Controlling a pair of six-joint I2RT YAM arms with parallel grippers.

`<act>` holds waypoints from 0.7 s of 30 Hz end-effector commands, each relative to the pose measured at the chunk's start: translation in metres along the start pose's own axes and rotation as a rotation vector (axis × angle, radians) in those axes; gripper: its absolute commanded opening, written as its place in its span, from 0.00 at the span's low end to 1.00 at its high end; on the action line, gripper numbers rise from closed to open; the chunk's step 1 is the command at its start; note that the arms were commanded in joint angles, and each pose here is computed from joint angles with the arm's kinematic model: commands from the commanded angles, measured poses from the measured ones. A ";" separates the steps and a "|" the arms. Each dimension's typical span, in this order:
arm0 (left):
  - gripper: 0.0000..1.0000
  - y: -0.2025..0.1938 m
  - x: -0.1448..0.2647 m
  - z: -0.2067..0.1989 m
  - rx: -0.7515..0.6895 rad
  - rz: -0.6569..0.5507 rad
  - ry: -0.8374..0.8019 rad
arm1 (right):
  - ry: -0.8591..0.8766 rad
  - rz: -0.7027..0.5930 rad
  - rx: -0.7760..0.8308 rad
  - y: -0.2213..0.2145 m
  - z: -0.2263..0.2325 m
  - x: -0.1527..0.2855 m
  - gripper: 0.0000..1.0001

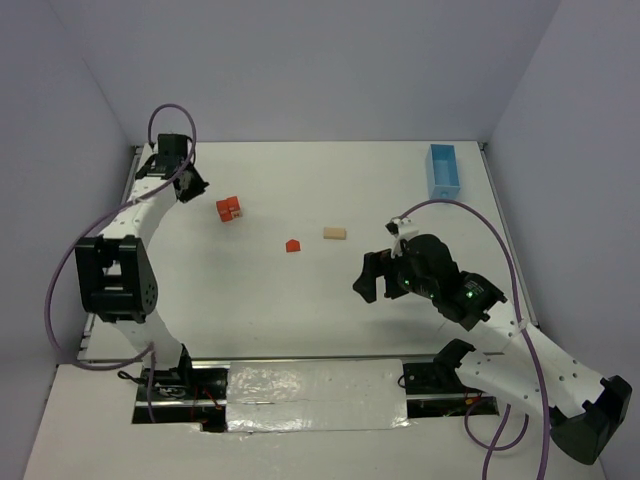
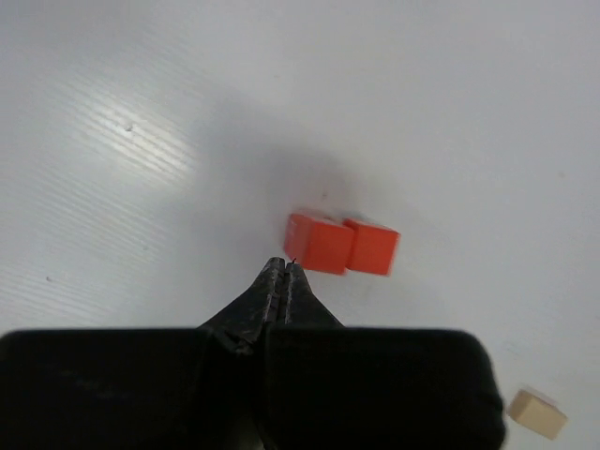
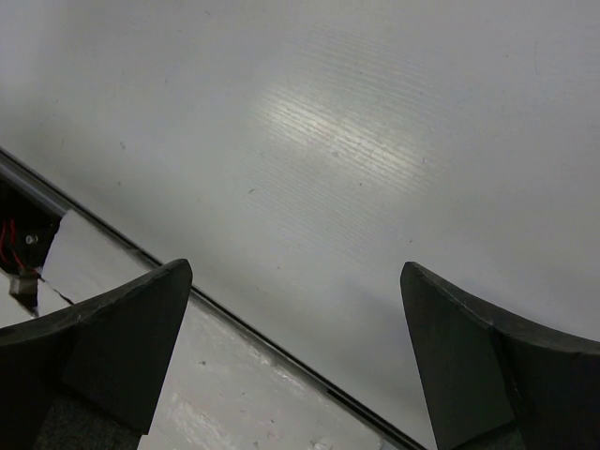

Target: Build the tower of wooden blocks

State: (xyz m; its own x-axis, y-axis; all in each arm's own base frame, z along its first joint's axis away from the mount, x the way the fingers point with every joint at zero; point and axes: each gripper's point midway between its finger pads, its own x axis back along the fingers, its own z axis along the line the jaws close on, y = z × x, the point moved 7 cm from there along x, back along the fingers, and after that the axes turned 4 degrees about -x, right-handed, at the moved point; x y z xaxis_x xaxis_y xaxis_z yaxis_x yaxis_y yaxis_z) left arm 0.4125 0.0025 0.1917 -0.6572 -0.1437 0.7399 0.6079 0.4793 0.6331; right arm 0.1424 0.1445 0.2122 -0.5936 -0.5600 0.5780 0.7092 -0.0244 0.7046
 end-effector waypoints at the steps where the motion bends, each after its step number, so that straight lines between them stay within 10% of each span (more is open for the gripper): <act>1: 0.02 -0.004 0.046 -0.038 -0.120 -0.094 -0.103 | -0.025 -0.073 0.003 0.012 0.001 0.003 1.00; 7: 0.27 -0.057 0.081 -0.104 -0.373 -0.031 -0.333 | -0.096 -0.151 -0.041 0.018 -0.005 0.013 1.00; 14: 0.95 -0.126 0.091 -0.191 -0.485 0.037 -0.338 | -0.211 -0.293 -0.164 0.025 -0.018 0.031 1.00; 21: 0.99 -0.182 0.055 -0.259 -0.400 0.059 -0.262 | -0.183 -0.353 -0.189 0.020 -0.020 0.055 1.00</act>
State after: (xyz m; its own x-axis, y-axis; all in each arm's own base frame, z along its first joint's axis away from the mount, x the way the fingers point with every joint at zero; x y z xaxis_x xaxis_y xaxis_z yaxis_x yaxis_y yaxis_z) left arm 0.3701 -0.3012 0.1783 -0.6394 0.1891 0.7453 0.7612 0.0189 0.6483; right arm 0.1348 0.1025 0.2476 -0.8453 -0.3598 0.3950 0.5110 -0.3281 0.7945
